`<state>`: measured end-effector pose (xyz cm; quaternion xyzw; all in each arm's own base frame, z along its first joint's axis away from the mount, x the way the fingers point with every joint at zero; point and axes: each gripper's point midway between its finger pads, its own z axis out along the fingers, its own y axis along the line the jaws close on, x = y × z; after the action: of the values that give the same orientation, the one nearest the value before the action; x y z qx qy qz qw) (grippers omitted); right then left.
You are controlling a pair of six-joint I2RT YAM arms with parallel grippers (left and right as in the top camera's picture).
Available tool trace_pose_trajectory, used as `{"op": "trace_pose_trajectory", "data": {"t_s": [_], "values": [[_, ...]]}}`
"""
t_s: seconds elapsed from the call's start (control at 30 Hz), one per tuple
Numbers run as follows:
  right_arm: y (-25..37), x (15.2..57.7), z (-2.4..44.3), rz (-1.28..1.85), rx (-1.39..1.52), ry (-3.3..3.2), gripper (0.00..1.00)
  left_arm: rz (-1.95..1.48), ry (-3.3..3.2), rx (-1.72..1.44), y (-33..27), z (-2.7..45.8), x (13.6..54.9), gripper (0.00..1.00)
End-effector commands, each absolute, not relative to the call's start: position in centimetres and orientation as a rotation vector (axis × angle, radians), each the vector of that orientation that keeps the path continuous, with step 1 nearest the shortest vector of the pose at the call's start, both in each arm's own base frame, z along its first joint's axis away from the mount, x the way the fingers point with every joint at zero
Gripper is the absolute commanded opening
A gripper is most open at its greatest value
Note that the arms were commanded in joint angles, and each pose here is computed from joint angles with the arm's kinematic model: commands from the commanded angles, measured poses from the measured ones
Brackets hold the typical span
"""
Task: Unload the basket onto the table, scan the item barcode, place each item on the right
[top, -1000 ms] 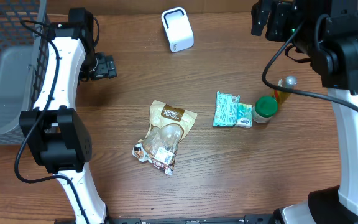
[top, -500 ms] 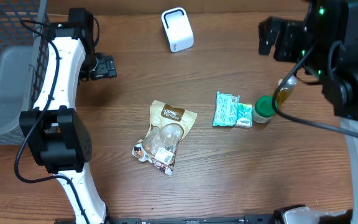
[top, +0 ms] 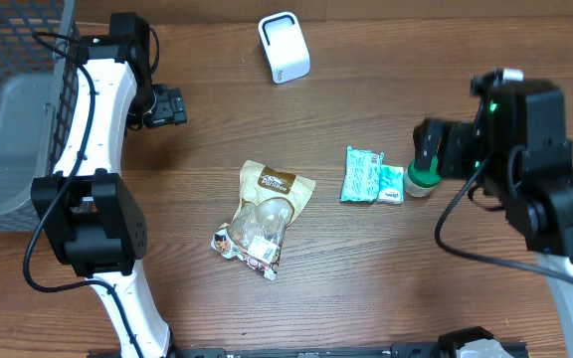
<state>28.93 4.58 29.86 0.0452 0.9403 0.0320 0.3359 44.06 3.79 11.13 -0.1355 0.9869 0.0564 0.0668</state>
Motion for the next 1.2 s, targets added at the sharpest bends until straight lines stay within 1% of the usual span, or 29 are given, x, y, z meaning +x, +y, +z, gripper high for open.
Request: {"op": "trace_pose_trajectory", "data": {"t_s": [0.0,0.47,0.6,0.77,1.07,1.17], "values": [[4.0,27.6,28.1,0.07,0.132,2.48,1.0,0.186,2.959,-0.379,3.8,11.7,44.4,1.0],[2.6,21.0,17.2,-0.012,0.124,2.716,1.0,0.186,2.958,-0.379,3.8,11.7,44.4,0.99],[2.5,20.4,15.3,-0.008,0.125,2.707,1.0,0.186,2.958,-0.379,3.8,11.7,44.4,1.0],[2.3,19.7,14.0,0.001,0.126,2.681,1.0,0.186,2.958,-0.379,3.8,11.7,44.4,1.0],[2.1,18.7,14.6,0.042,0.13,2.563,1.0,0.186,2.958,-0.379,3.8,11.7,44.4,1.0],[0.7,18.8,14.9,-0.064,0.094,2.509,1.0,0.186,2.958,-0.379,3.8,11.7,44.4,1.0]]}}
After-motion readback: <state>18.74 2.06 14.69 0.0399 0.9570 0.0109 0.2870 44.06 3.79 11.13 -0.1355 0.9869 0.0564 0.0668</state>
